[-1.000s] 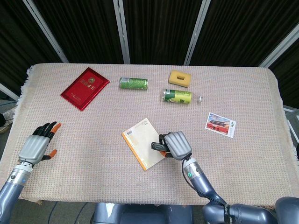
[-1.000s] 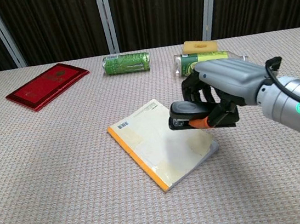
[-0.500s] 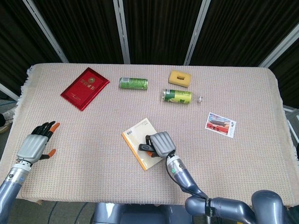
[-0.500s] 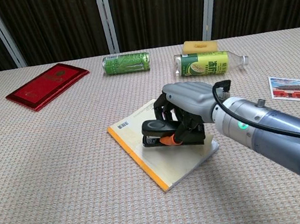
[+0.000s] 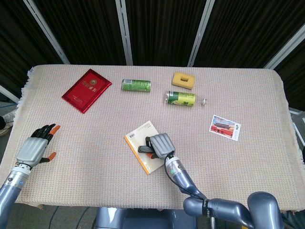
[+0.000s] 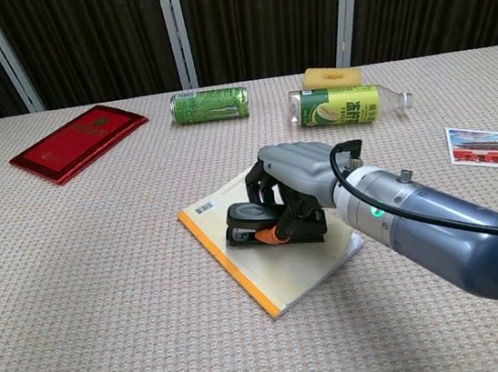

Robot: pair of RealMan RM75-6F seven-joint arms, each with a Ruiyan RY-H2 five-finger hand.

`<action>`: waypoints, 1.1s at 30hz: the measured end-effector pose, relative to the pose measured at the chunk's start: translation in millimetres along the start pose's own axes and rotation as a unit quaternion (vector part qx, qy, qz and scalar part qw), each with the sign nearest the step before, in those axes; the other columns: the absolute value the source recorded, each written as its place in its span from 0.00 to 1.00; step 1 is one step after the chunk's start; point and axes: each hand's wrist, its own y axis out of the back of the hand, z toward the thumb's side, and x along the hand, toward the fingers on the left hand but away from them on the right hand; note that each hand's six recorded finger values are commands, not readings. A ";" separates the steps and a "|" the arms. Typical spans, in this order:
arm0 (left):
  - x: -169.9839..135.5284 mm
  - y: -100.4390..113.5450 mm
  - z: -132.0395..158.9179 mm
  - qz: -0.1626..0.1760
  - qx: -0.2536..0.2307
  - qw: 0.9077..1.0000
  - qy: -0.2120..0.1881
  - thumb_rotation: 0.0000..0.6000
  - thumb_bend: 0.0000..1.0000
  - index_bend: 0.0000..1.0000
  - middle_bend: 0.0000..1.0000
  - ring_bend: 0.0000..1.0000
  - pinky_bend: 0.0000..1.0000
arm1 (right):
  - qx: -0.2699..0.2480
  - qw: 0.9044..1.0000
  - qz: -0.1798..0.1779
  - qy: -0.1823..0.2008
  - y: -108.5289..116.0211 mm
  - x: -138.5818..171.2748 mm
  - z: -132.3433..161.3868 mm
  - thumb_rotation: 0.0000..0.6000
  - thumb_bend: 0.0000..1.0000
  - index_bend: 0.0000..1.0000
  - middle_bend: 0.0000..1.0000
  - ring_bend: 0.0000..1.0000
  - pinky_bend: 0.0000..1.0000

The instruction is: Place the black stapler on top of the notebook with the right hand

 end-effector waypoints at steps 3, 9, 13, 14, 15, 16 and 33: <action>-0.5 0.1 1.0 0.001 0.000 1.000 -0.002 1.00 0.31 0.00 0.00 0.00 0.12 | -0.010 1.000 -0.003 0.000 1.2 2.1 -1.6 1.00 0.25 0.20 0.34 0.39 0.59; -1.5 0.8 2.1 0.003 0.000 1.000 -0.004 1.00 0.31 0.00 0.00 0.00 0.12 | -0.028 1.000 0.004 0.003 5.7 9.3 -3.8 1.00 0.24 0.00 0.11 0.18 0.47; -2.6 1.7 4.2 0.005 0.000 1.000 -0.008 1.00 0.31 0.00 0.00 0.00 0.12 | -0.034 0.999 0.001 0.004 13.5 17.1 -4.0 1.00 0.23 0.00 0.01 0.08 0.39; -3.1 2.2 4.7 0.006 -0.001 1.000 -0.009 1.00 0.31 0.00 0.00 0.00 0.12 | -0.035 0.999 -0.002 0.004 16.0 19.4 -4.0 1.00 0.23 0.00 0.00 0.06 0.35; -3.5 2.6 5.1 0.007 -0.001 1.000 -0.009 1.00 0.31 0.00 0.00 0.00 0.12 | -0.035 0.999 -0.005 0.004 18.7 21.8 -4.2 1.00 0.22 0.00 0.00 0.03 0.32; -3.9 2.9 5.3 0.008 -0.001 1.000 -0.010 1.00 0.31 0.00 0.00 0.00 0.12 | -0.033 0.999 -0.010 0.003 23.0 25.4 -4.9 1.00 0.22 0.00 0.00 0.02 0.30; -9.0 10.9 12.1 0.036 0.005 0.999 -0.021 1.00 0.31 0.00 0.00 0.00 0.02 | 0.065 0.983 -0.132 -0.107 127.3 165.4 -125.6 1.00 0.16 0.00 0.00 0.00 0.00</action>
